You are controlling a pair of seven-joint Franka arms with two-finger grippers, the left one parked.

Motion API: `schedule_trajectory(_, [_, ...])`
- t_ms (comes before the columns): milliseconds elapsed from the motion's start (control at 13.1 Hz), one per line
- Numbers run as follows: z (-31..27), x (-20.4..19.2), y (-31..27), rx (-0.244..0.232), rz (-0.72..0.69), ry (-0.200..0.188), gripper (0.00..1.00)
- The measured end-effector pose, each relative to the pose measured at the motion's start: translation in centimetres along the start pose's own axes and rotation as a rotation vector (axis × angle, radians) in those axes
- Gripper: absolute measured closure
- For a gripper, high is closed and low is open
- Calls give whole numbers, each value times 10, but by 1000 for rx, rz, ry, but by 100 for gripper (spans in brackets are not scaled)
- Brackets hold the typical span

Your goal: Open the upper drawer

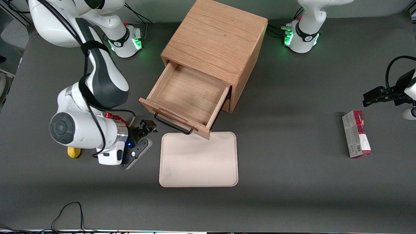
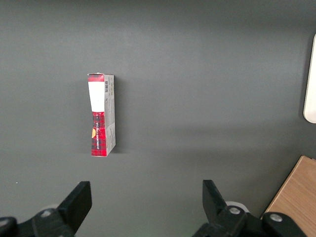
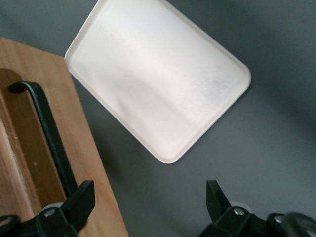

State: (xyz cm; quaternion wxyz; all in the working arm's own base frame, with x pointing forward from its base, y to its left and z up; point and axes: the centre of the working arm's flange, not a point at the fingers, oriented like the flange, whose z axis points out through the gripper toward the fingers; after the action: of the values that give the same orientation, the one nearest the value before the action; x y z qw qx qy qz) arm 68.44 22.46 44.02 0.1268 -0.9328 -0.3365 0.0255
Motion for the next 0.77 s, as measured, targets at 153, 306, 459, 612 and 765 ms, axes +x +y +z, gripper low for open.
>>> schedule_trajectory(153, [-18, -16, 19, -18, 39, -16, 0])
schedule_trajectory(306, [-31, -35, 32, -21, 80, -64, 0])
schedule_trajectory(459, [-39, -54, 43, -32, 137, -84, 0])
schedule_trajectory(612, [-44, -74, 43, -59, 235, -112, 0])
schedule_trajectory(765, [-47, -91, 25, -130, 297, -139, 0])
